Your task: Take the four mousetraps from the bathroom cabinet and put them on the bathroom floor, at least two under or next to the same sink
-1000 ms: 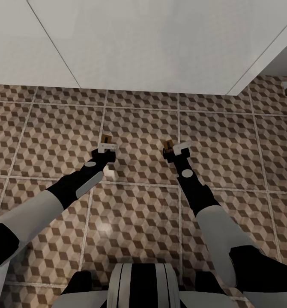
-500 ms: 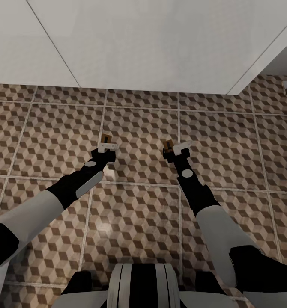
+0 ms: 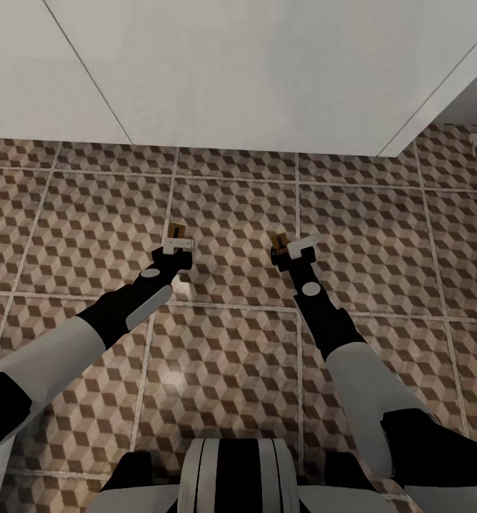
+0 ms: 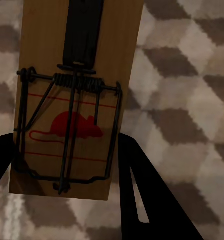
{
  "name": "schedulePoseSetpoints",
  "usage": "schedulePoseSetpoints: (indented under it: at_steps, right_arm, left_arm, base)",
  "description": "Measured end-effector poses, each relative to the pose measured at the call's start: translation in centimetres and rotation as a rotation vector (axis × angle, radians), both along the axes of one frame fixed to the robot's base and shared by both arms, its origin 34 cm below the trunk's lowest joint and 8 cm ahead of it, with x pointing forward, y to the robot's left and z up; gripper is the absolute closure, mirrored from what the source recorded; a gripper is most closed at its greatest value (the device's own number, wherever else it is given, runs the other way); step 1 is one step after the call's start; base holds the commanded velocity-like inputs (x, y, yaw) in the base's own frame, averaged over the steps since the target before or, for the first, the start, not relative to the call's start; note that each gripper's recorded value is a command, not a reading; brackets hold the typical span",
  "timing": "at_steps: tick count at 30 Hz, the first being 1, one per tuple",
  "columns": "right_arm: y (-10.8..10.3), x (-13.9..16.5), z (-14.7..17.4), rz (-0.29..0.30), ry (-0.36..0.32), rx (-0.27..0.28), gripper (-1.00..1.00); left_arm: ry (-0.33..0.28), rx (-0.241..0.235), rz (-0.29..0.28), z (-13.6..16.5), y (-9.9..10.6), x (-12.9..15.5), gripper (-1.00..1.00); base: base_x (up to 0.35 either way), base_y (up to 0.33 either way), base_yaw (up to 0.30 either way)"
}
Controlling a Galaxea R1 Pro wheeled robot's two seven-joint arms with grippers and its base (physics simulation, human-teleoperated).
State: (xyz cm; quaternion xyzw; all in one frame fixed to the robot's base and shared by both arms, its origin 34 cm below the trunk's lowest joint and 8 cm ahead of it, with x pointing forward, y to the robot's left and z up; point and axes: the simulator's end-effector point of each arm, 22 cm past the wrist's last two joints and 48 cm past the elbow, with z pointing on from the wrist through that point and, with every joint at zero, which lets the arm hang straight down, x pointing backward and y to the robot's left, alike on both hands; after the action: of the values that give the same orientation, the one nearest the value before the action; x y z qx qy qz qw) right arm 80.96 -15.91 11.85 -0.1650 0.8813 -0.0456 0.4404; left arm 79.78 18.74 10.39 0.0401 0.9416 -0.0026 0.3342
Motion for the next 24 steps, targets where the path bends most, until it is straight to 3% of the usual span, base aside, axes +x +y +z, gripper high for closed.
schedulePoseSetpoints:
  at_steps: [24]
  right_arm:
    - [0.03,-0.32,-0.8,0.0,0.01,0.001,1.0]
  left_arm:
    - [-0.001,-0.013,-0.009,-0.06,-0.73,0.1,1.0]
  base:
    - [0.0,0.0,0.0]
